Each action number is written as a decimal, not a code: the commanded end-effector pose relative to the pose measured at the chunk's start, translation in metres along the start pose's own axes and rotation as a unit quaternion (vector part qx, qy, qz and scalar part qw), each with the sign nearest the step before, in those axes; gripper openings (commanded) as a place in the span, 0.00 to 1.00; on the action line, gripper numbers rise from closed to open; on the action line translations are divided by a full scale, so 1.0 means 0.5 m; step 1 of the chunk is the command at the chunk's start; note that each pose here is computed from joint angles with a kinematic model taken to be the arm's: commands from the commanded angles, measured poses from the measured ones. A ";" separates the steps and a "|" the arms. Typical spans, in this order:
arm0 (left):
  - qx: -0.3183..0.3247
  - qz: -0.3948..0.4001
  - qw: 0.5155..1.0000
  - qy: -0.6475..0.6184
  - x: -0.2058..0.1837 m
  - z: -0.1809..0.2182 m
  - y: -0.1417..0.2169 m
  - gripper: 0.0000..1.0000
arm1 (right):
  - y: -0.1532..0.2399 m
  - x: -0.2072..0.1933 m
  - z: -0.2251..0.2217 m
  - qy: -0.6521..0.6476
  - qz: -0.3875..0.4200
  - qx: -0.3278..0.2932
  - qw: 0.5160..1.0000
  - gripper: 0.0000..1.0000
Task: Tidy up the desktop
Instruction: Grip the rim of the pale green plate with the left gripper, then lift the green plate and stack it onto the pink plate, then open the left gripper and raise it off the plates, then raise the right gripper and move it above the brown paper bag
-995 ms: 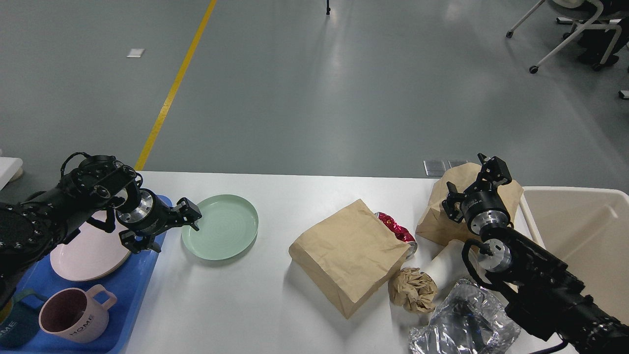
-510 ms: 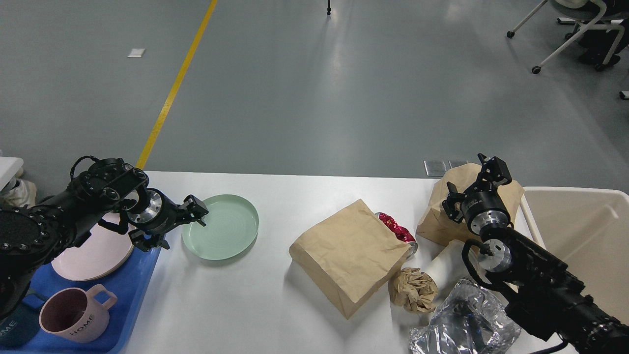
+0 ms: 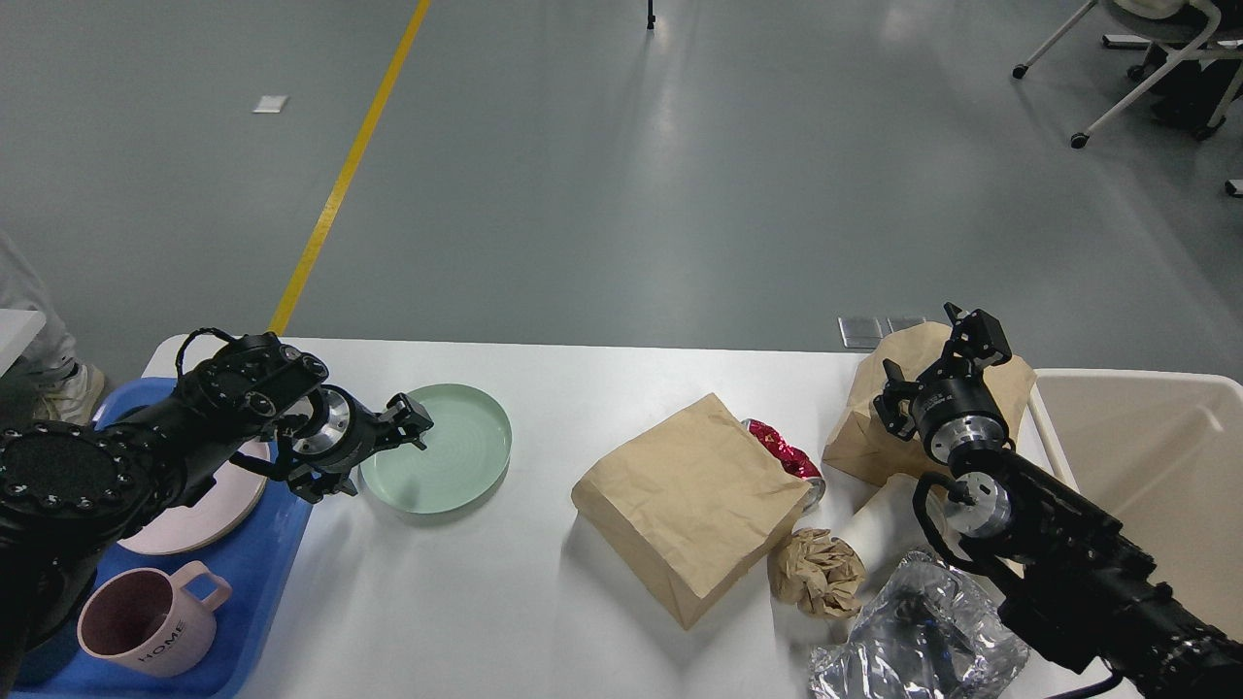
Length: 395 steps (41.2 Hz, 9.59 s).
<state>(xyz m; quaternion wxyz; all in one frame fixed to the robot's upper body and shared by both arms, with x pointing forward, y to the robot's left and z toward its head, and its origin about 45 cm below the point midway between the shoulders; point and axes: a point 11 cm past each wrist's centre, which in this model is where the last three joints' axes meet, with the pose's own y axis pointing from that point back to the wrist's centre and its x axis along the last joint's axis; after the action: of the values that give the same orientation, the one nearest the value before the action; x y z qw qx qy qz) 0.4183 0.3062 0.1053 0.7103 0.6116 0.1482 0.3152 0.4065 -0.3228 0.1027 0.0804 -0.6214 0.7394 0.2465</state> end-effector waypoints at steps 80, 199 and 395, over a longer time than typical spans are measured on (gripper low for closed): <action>0.000 0.000 0.999 0.048 -0.013 -0.054 -0.031 0.49 | -0.001 0.001 -0.001 0.001 0.001 0.000 1.000 1.00; 0.089 0.038 0.983 0.154 0.234 -0.453 0.264 0.00 | -0.001 0.001 -0.001 0.001 0.001 0.000 1.000 1.00; -0.597 -0.019 0.523 0.608 0.107 -0.133 0.064 0.96 | -0.001 0.001 -0.001 0.000 0.001 0.000 1.000 1.00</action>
<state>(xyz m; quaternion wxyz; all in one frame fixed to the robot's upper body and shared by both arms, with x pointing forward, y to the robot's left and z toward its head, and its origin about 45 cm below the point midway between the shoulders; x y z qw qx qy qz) 0.4106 0.3924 0.1313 0.6527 -0.2987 0.3334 0.6113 0.4068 -0.3234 0.1028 0.0801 -0.6208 0.7401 0.2460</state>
